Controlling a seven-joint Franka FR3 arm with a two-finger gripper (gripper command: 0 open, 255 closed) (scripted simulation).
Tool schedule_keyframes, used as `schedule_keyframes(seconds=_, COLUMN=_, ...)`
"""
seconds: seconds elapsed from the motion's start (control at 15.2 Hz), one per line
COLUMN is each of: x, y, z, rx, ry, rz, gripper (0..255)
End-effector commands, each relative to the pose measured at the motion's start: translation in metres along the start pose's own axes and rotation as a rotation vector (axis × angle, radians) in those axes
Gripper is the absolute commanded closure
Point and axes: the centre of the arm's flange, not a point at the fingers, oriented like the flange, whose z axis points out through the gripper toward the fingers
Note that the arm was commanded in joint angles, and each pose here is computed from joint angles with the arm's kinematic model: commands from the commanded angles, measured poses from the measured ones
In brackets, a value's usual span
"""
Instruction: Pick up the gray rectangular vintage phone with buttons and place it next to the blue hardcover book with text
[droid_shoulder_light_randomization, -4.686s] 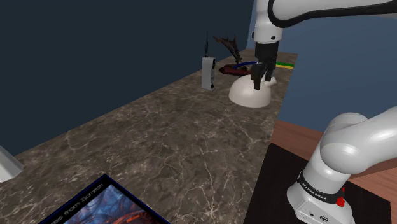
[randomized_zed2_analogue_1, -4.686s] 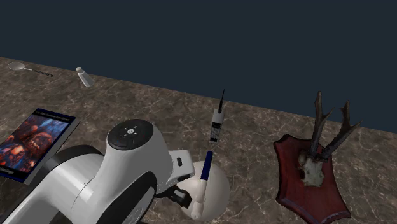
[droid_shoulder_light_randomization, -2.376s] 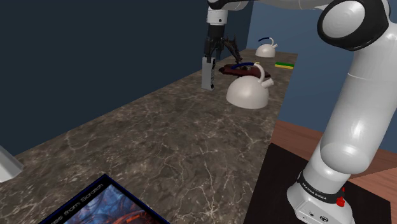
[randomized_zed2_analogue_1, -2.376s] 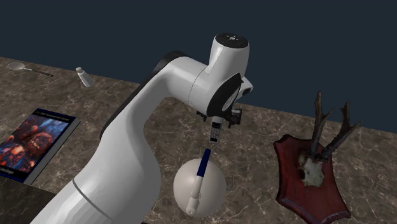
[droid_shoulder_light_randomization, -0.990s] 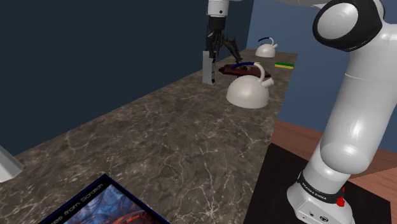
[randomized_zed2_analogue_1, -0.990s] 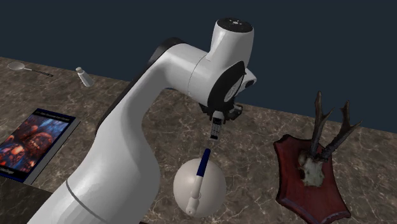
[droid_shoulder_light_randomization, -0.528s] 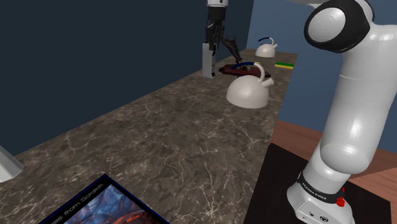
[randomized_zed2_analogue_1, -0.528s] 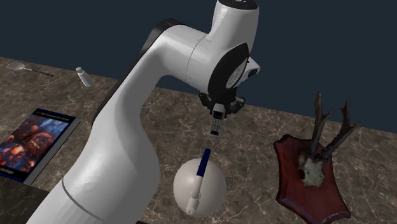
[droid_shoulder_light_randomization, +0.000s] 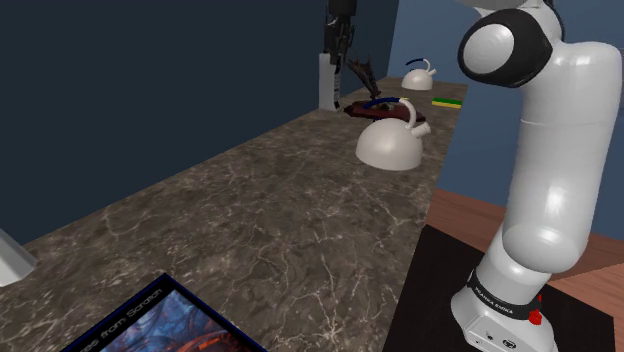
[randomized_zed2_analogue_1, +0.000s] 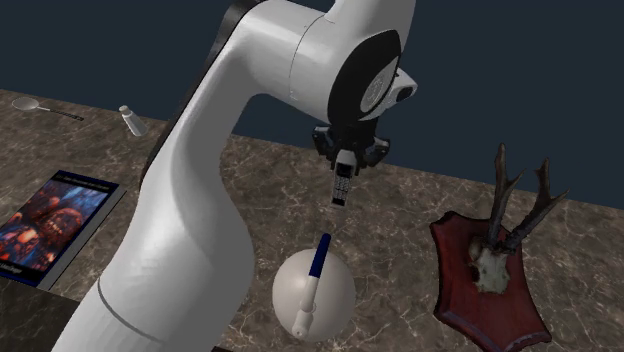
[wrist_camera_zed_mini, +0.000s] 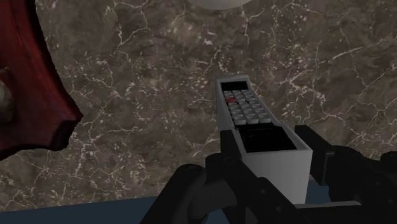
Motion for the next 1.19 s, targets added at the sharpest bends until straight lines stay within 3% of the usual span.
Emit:
schedule_keyframes(seconds=0.0, x=-0.005, y=-0.011, z=-0.003, rx=0.0, ry=0.0, rz=0.0, gripper=255)
schedule_keyframes(seconds=1.12, x=-0.099, y=-0.215, z=-0.005, rx=0.0, ry=0.0, rz=0.0, gripper=255)
